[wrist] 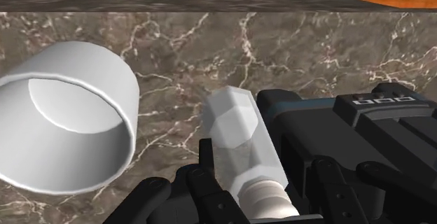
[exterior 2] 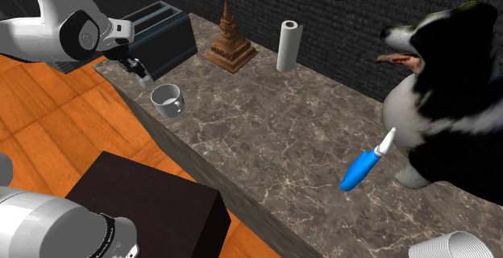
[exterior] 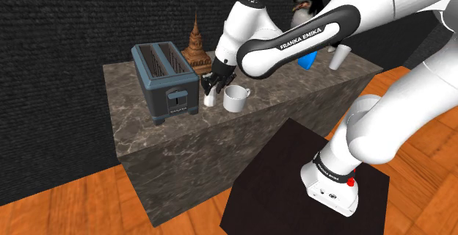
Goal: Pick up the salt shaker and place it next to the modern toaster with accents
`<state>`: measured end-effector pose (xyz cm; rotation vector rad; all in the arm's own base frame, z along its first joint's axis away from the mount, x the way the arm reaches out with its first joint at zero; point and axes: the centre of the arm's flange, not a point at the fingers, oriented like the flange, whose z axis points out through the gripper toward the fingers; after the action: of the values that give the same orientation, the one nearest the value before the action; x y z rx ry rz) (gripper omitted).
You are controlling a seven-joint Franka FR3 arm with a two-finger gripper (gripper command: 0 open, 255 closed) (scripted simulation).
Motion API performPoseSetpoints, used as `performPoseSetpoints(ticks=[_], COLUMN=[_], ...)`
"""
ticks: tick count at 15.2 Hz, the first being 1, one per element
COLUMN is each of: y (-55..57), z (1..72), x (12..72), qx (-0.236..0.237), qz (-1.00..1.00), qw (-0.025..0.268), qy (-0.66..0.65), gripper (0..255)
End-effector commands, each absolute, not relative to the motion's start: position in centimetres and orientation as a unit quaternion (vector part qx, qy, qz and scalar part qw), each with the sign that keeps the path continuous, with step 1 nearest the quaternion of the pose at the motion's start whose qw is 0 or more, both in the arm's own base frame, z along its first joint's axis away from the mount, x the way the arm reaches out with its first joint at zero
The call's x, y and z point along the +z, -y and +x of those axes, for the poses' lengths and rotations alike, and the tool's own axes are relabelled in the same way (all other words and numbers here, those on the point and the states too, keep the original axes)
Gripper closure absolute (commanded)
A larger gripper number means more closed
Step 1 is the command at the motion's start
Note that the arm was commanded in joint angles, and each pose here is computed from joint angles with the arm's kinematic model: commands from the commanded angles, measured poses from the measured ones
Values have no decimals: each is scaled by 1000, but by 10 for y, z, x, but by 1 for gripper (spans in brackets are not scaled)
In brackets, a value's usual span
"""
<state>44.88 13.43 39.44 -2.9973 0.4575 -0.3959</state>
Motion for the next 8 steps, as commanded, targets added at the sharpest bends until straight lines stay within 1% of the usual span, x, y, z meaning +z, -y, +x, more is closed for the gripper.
performPoseSetpoints(ticks=[1,8], y=[-134,-134], z=[449,449], x=[383,346], qx=[-130,-130], qz=[-979,-979], qw=[42,42], qy=[-149,-149], gripper=[255,255])
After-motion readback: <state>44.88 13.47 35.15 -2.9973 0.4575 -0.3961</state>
